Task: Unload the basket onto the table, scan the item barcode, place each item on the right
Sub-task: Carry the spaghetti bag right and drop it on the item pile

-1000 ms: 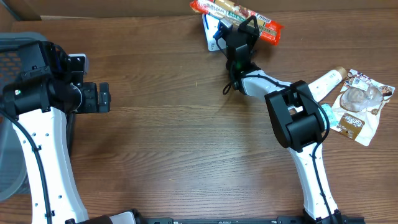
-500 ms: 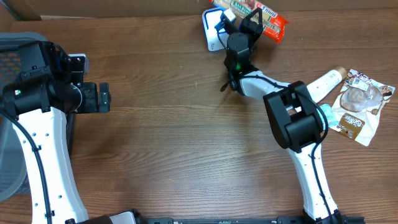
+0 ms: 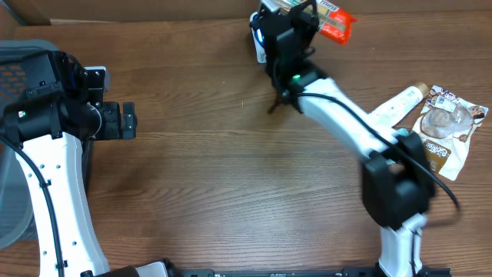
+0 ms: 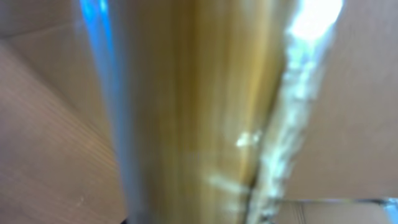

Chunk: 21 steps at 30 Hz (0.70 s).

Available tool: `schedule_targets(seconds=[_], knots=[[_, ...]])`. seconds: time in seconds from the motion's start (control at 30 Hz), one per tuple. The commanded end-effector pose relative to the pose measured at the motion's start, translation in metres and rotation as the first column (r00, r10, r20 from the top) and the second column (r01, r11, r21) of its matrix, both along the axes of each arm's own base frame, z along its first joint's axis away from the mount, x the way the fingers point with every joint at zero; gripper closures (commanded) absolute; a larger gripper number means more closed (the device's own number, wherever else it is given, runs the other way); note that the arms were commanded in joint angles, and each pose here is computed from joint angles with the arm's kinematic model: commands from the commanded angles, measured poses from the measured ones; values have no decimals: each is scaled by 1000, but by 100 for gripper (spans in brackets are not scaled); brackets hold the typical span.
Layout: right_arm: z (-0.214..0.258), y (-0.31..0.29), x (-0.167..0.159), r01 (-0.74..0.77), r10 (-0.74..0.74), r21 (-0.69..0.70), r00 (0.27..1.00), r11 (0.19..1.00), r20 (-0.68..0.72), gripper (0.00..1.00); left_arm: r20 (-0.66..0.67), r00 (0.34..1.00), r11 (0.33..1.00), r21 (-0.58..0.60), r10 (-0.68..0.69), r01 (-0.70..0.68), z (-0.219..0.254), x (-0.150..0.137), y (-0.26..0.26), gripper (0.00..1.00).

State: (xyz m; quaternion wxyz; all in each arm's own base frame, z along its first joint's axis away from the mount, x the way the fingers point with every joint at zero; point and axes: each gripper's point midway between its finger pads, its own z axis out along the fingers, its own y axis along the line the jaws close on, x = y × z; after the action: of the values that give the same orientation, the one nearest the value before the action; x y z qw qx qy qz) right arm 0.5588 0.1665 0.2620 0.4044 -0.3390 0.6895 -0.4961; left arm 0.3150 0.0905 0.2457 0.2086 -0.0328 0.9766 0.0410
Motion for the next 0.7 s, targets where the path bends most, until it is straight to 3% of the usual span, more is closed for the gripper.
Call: schedule_targets(seconds=[0.0, 0.07, 0.13, 0.23, 0.27, 0.33, 0.43, 0.53, 0.67], knots=[[95, -2, -42, -122, 51, 464, 986, 877, 161, 96, 16, 999, 999, 3, -32, 32, 5, 0, -3, 1], [100, 3, -76, -156, 137, 680, 987, 716, 83, 96, 16, 999, 999, 3, -32, 32, 5, 0, -3, 1], [107, 2, -103, -125, 181, 856, 983, 502, 37, 96, 16, 999, 999, 3, -32, 32, 5, 0, -3, 1], [114, -14, -141, 16, 238, 985, 970, 171, -57, 96, 16, 999, 999, 3, -32, 32, 5, 0, -3, 1], [114, -23, -150, 70, 233, 993, 968, 98, -91, 96, 16, 999, 999, 3, -32, 32, 5, 0, -3, 0], [107, -53, -165, 192, 170, 981, 968, -25, -185, 96, 16, 999, 999, 3, -32, 32, 5, 0, -3, 0], [79, -113, -181, 349, -30, 928, 934, -129, -355, 96, 16, 999, 999, 3, -32, 32, 5, 0, -3, 0], [48, -186, -197, 428, -306, 872, 819, -239, -486, 96, 16, 999, 999, 3, -32, 32, 5, 0, -3, 0], [9, -241, -214, 446, -437, 807, 682, -388, -587, 96, 16, 999, 999, 3, -32, 32, 5, 0, -3, 0]])
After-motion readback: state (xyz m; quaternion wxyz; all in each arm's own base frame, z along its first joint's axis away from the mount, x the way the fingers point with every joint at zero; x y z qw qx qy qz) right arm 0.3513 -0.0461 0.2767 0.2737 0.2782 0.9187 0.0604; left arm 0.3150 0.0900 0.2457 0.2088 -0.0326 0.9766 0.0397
